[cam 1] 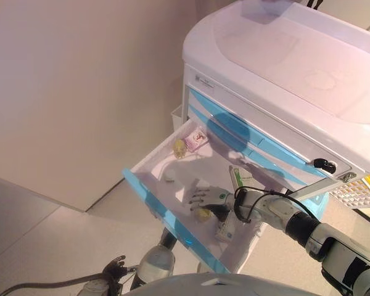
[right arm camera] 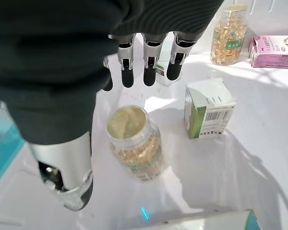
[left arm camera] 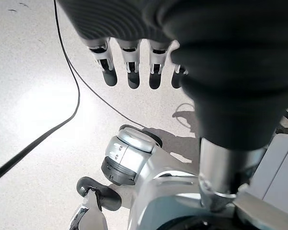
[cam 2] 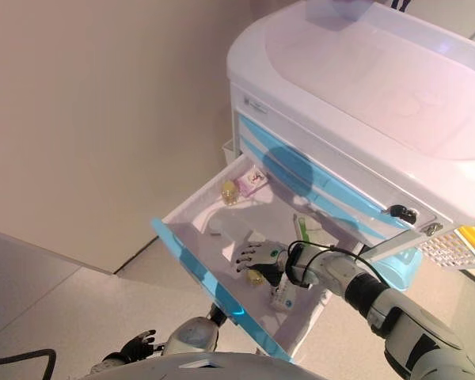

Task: Open the drawer and pick up the medicine

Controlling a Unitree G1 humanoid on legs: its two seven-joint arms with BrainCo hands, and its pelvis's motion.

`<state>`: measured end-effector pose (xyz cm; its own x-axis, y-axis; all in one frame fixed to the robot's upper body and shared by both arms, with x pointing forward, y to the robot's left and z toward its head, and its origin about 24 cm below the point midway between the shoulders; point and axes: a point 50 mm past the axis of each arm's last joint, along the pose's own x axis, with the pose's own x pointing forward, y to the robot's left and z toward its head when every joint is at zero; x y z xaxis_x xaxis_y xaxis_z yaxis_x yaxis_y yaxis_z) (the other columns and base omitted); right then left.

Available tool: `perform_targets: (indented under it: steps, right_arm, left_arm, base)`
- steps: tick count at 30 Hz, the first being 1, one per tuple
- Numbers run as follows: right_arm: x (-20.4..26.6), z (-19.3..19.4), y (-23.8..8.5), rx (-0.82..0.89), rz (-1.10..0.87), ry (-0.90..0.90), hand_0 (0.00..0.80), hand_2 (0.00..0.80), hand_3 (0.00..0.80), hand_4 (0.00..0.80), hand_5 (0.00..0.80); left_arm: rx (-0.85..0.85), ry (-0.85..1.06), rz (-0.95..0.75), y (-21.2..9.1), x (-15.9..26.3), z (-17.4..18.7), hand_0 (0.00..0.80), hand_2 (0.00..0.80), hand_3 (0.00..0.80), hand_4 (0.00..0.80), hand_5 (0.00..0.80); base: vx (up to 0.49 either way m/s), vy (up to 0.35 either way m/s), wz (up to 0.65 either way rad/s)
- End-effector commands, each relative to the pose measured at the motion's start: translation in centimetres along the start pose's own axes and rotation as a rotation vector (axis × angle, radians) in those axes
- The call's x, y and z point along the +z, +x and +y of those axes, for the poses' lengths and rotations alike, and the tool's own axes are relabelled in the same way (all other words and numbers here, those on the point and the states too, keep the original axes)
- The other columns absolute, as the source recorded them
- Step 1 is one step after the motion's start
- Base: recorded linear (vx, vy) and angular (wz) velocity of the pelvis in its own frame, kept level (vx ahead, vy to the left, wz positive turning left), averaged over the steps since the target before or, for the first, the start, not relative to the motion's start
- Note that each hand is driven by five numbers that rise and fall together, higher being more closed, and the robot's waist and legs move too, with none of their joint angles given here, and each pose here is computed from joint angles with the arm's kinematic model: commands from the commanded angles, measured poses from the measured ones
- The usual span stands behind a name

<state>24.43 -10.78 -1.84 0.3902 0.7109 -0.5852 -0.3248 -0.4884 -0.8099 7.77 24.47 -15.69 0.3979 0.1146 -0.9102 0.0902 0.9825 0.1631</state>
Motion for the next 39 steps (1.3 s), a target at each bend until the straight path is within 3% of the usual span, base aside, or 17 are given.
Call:
perform_targets:
  steps: [1,12,39]
  right_arm:
    - [0.9,-0.8,0.6,-0.048,-0.066,-0.055,0.000,0.000,0.000,0.000,0.000]
    - [0.1,0.6,0.9,-0.062,0.039,-0.065,0.000,0.000,0.000,0.000,0.000]
    - [1.0,0.6,1.4,-0.089,-0.006,-0.056,0.000,0.000,0.000,0.000,0.000]
  left_arm:
    - [-0.001,0.074,-0.005,0.1,0.4,0.6,0.000,0.000,0.000,0.000,0.000]
    - [-0.016,0.083,-0.012,0.1,0.2,0.0,0.000,0.000,0.000,0.000,0.000]
    - [-0.029,0.089,-0.017,0.1,0.3,-0.6,0.000,0.000,0.000,0.000,0.000]
  base:
    - [0.000,0.000,0.00]
    - [0.000,0.000,0.00]
    - [0.000,0.000,0.00]
